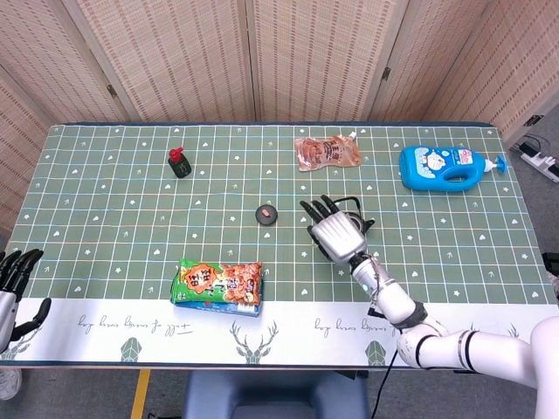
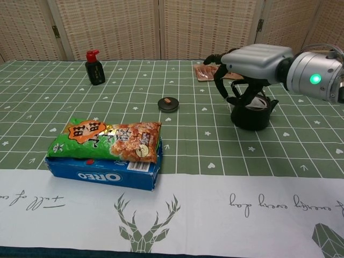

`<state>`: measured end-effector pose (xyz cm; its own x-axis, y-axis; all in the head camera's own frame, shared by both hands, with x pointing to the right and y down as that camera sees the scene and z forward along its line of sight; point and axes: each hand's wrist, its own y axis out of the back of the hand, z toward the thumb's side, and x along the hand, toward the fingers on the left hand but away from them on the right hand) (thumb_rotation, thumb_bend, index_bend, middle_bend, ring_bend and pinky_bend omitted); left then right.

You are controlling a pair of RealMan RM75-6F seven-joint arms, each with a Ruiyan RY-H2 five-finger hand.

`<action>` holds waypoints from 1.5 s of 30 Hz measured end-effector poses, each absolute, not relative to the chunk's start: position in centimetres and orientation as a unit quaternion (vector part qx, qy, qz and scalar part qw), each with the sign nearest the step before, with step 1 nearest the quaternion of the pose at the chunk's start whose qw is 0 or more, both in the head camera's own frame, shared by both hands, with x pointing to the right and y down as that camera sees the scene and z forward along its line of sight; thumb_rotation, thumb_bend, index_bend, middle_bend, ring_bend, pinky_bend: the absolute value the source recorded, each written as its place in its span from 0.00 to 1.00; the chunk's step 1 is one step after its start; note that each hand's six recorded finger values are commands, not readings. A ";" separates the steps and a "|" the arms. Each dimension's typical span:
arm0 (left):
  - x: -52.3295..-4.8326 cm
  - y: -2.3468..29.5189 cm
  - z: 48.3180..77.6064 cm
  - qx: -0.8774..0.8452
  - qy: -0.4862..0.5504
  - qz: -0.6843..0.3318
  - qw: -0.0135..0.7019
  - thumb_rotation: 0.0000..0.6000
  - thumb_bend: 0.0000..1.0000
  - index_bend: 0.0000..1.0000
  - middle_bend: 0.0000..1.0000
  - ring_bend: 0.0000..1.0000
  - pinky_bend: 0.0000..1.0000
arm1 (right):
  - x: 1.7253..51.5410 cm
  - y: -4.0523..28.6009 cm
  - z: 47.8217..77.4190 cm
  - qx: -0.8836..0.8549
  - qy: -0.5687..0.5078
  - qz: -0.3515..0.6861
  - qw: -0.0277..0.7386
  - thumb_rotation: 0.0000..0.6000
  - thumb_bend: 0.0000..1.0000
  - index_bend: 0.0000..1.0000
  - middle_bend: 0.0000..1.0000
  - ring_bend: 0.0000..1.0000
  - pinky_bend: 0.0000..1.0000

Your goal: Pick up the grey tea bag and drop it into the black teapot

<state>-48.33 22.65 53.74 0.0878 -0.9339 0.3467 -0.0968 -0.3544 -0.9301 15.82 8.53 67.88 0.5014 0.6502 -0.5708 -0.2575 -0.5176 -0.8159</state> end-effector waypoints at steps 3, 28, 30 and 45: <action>-48.4 22.7 53.7 -0.625 0.413 -0.535 0.391 1.00 0.40 0.05 0.07 0.04 0.00 | 15.2 9.5 68.1 -0.728 -0.116 0.486 0.469 1.00 0.38 0.04 0.00 0.01 0.00; -48.1 22.5 54.6 -0.619 0.403 -0.547 0.393 1.00 0.40 0.02 0.07 0.04 0.00 | 23.2 6.3 61.6 -0.659 -0.156 0.574 0.460 1.00 0.34 0.00 0.65 0.62 0.52; -48.2 22.5 54.5 -0.619 0.406 -0.545 0.393 1.00 0.40 0.02 0.07 0.04 0.00 | 23.4 6.1 62.1 -0.663 -0.156 0.577 0.450 1.00 0.34 0.01 0.71 0.68 0.55; -48.3 22.3 54.2 -0.622 0.414 -0.536 0.394 1.00 0.40 0.01 0.07 0.08 0.01 | 24.7 6.2 65.3 -0.691 -0.118 0.649 0.294 1.00 0.34 0.13 0.78 0.76 0.58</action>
<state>-48.31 22.31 54.19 0.0823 -0.9366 0.3405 -0.0927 -0.3473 -0.9332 24.67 6.19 65.28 0.1291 0.5454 -0.8282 -0.2182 -0.7990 -0.5603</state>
